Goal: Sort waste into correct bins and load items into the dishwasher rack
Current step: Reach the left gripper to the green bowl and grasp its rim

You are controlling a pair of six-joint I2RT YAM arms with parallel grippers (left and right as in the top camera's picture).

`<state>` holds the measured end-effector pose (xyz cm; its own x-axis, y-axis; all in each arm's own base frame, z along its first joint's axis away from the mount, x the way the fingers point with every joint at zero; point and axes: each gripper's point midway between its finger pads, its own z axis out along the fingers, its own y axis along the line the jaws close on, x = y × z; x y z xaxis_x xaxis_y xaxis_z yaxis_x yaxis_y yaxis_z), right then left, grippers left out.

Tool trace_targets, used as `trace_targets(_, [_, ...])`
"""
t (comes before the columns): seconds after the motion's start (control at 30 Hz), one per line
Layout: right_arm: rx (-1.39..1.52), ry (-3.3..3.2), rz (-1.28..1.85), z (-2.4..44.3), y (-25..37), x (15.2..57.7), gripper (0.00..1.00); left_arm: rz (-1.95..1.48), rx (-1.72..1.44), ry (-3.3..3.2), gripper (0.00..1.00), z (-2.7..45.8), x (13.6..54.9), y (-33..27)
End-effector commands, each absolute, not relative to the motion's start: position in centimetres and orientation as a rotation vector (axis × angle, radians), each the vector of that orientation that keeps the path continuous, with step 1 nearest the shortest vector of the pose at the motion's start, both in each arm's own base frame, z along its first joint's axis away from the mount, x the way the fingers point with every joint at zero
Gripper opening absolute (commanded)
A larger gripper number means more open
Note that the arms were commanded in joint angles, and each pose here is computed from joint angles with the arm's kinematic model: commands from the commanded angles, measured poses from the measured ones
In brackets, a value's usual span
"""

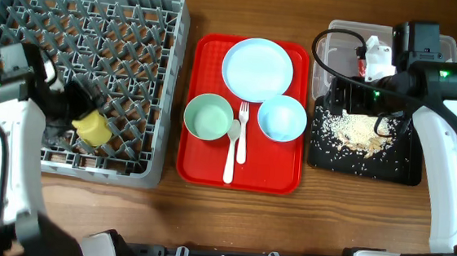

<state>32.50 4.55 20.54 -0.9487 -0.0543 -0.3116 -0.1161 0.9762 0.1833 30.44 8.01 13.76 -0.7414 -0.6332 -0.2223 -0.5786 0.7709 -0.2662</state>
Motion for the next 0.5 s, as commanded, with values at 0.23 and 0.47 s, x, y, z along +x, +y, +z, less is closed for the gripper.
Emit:
trace_targets(0.23, [0.286, 2.746, 0.336, 22.4, -1.2, 32.4, 1.0, -0.517, -0.032, 2.483, 1.0, 22.9, 34.3, -9.1])
trace_targets(0.47, [0.322, 2.743, 0.373, 22.3, -1.6, 32.2, 1.0, -0.432, 0.315, 2.587, 1.0, 17.9, 33.3, -18.7])
